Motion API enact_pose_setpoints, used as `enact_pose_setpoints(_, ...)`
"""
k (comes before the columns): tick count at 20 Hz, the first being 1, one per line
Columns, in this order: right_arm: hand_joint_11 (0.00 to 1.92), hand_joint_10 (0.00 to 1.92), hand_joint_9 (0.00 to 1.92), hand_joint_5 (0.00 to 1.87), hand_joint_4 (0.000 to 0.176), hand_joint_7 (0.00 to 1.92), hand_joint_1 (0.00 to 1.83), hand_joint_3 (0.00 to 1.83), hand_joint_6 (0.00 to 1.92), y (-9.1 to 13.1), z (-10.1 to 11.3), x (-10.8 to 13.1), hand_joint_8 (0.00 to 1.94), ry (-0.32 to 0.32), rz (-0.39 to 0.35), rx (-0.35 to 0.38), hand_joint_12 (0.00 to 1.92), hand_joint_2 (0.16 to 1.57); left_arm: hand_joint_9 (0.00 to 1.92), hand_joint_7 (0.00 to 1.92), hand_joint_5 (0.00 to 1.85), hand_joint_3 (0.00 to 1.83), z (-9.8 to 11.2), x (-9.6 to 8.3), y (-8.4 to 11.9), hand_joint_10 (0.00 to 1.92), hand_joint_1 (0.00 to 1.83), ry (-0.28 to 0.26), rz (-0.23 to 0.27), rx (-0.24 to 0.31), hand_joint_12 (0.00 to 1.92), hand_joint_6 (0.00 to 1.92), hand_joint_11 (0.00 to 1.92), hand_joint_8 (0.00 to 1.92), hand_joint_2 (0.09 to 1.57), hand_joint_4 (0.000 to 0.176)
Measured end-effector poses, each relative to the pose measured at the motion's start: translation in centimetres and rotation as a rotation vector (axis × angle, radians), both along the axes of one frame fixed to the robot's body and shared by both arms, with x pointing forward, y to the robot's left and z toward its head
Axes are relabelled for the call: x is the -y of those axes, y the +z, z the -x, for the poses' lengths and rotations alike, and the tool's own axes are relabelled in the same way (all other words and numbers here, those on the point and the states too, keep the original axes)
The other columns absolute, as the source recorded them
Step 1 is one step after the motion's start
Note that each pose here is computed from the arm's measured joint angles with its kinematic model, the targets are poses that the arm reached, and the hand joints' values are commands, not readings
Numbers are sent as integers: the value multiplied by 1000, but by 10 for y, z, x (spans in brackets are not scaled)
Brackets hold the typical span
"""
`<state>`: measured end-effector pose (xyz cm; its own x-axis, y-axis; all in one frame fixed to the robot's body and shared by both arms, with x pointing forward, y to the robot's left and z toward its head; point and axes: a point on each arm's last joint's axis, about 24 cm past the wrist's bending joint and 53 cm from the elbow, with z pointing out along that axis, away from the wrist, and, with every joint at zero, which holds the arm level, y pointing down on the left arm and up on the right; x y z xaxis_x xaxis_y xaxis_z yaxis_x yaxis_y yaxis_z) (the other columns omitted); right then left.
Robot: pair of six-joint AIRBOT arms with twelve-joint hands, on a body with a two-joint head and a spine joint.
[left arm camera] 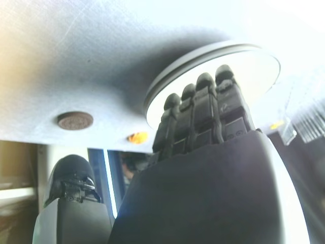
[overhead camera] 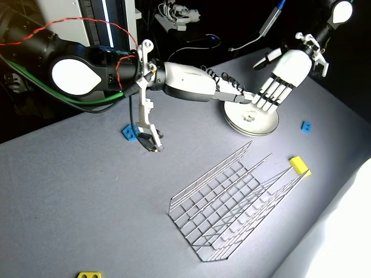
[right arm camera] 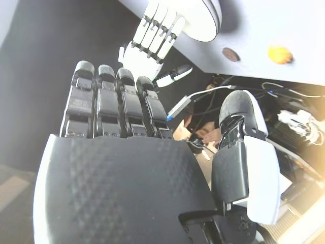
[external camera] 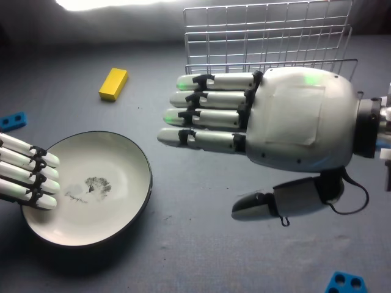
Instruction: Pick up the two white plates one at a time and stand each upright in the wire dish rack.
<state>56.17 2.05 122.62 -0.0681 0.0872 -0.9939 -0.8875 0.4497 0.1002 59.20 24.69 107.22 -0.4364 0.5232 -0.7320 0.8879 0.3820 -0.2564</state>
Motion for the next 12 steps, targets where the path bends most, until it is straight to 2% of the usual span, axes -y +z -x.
enact_pose_setpoints(3, 0, 0, 0, 0, 0, 0, 112, 6, 0, 1, -4, -2, 0, -1, -10, 5, 0, 1183, 0, 0, 23, 0, 0, -2, -3, 0, 0, 1, -10, -3, 0, 4, 0, 0, 1060, 0)
enact_pose_setpoints(8, 0, 0, 0, 0, 0, 0, 126, 2, 0, -6, -6, -12, 0, 3, -17, -35, 0, 1182, 0, 0, 20, 1, 2, -2, -11, 0, 0, -7, -23, -11, 0, 3, 0, 0, 1063, 0)
enact_pose_setpoints(12, 0, 0, 0, 0, 0, 0, 149, 1, 0, -8, -9, -17, 0, 5, -5, -19, 0, 1180, 0, 0, 3, 4, 3, -3, -13, 0, 0, -6, -27, -11, 0, 0, 0, 0, 1070, 0)
